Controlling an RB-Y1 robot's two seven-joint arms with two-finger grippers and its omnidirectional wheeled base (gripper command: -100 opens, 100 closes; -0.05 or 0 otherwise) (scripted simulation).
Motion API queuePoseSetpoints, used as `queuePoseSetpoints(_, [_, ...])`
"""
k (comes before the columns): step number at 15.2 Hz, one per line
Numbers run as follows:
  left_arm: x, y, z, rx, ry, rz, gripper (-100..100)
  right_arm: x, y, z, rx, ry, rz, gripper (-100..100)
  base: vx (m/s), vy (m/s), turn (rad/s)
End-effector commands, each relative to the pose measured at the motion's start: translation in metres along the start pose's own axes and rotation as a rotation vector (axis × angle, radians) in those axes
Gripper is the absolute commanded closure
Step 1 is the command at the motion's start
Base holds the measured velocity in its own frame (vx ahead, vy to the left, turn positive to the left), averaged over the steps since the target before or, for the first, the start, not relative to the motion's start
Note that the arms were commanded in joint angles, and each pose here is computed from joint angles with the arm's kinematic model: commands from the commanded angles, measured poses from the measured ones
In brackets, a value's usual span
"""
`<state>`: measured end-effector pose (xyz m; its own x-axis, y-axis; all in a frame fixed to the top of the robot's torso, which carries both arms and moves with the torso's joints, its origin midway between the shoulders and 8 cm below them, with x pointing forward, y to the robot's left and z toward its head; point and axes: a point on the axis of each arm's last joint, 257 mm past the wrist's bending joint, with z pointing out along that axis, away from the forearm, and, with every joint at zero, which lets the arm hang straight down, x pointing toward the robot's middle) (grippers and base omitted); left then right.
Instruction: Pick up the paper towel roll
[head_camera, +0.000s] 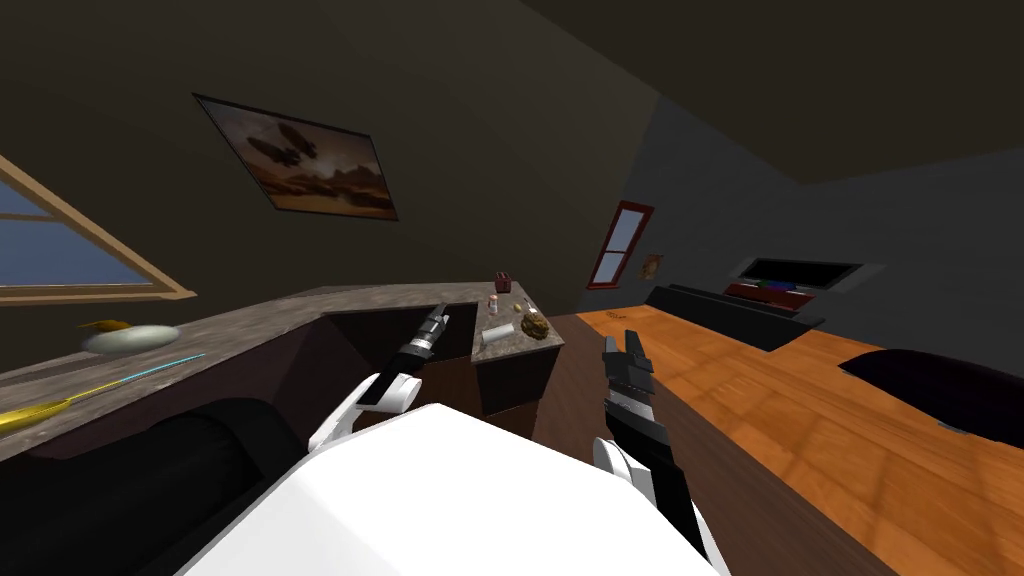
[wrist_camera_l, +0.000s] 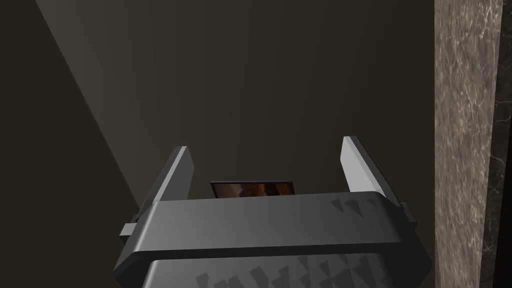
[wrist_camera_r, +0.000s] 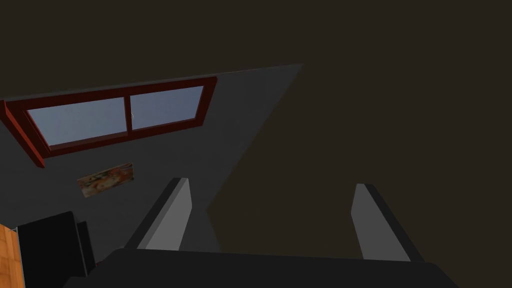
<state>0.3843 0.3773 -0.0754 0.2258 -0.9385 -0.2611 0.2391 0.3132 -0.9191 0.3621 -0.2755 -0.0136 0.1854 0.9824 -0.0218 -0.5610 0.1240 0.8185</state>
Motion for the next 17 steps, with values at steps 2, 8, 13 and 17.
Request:
queuePoseSetpoints(2, [-0.009,0.017,0.001,-0.061,-0.007,0.003,-100,0.000,0.000,0.000,0.000,0.000,0.000,0,0.008,-0.069,-0.056])
queuePoseSetpoints(8, [-0.037,0.057,-0.005,-0.202,-0.035,0.009,-100,0.000,0.000,0.000,0.000,0.000,0.000,0,0.016,-0.074,-0.074])
queuePoseSetpoints(13, [-0.069,0.088,-0.014,-0.318,-0.074,0.010,-100,0.000,0.000,0.000,0.000,0.000,0.000,0,0.006,-0.065,-0.070])
queuePoseSetpoints(17, [-0.087,0.110,-0.023,-0.408,-0.098,0.007,-100,0.000,0.000,0.000,0.000,0.000,0.000,0,0.023,-0.080,-0.085])
